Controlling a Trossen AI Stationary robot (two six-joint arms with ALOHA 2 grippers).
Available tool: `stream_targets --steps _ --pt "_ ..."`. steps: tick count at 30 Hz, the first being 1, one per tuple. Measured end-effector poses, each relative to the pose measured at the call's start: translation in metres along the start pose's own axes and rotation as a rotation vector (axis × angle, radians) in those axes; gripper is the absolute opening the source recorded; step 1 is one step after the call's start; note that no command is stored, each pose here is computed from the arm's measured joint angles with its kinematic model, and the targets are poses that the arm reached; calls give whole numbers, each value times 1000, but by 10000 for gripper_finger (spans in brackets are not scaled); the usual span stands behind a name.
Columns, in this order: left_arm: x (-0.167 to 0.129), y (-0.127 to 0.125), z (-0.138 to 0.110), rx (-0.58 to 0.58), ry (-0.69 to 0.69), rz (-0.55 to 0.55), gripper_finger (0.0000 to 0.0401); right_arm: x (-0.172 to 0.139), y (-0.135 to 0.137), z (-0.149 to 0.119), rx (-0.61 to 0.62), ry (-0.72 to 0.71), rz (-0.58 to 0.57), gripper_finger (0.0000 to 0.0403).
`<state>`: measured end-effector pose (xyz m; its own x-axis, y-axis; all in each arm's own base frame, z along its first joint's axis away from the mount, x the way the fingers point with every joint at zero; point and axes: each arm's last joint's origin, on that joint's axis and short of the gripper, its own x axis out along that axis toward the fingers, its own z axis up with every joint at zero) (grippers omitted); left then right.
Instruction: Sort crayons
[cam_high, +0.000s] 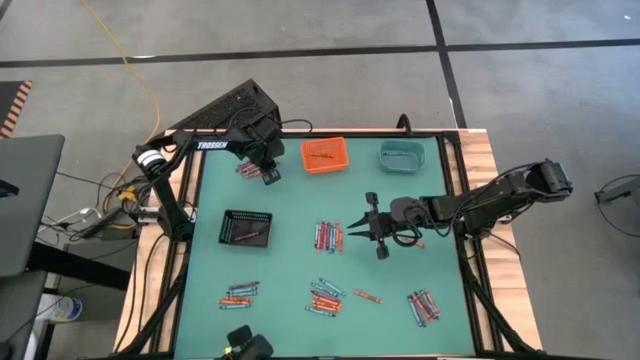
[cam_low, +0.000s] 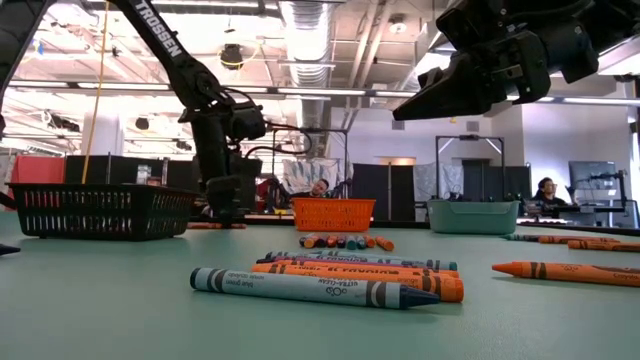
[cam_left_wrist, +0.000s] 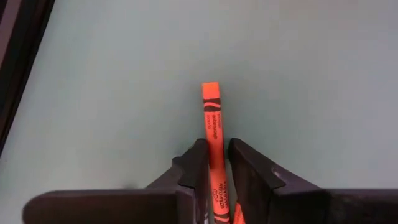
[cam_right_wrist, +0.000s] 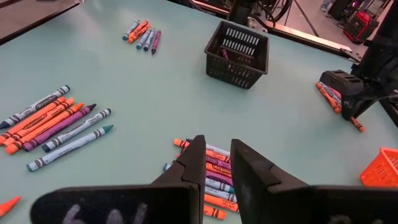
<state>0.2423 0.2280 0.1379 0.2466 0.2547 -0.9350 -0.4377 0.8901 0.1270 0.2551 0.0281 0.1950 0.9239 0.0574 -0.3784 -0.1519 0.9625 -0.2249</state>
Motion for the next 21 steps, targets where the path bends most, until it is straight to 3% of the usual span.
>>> stream_targets --steps 5,10,13,16,21 --pt "10 -1 -3 30 43 -20 11 0 0 0 0 0 0 74" --pt "-2 1 0 48 9 7 9 0 0 0 0 1 0 74" --pt "-17 3 6 35 -29 22 7 0 0 0 0 1 0 74" --pt "-39 3 21 9 -152 -3 7 0 0 0 0 1 0 74" --pt "-52 -14 37 28 -242 -83 6 0 0 0 -1 0 0 74"
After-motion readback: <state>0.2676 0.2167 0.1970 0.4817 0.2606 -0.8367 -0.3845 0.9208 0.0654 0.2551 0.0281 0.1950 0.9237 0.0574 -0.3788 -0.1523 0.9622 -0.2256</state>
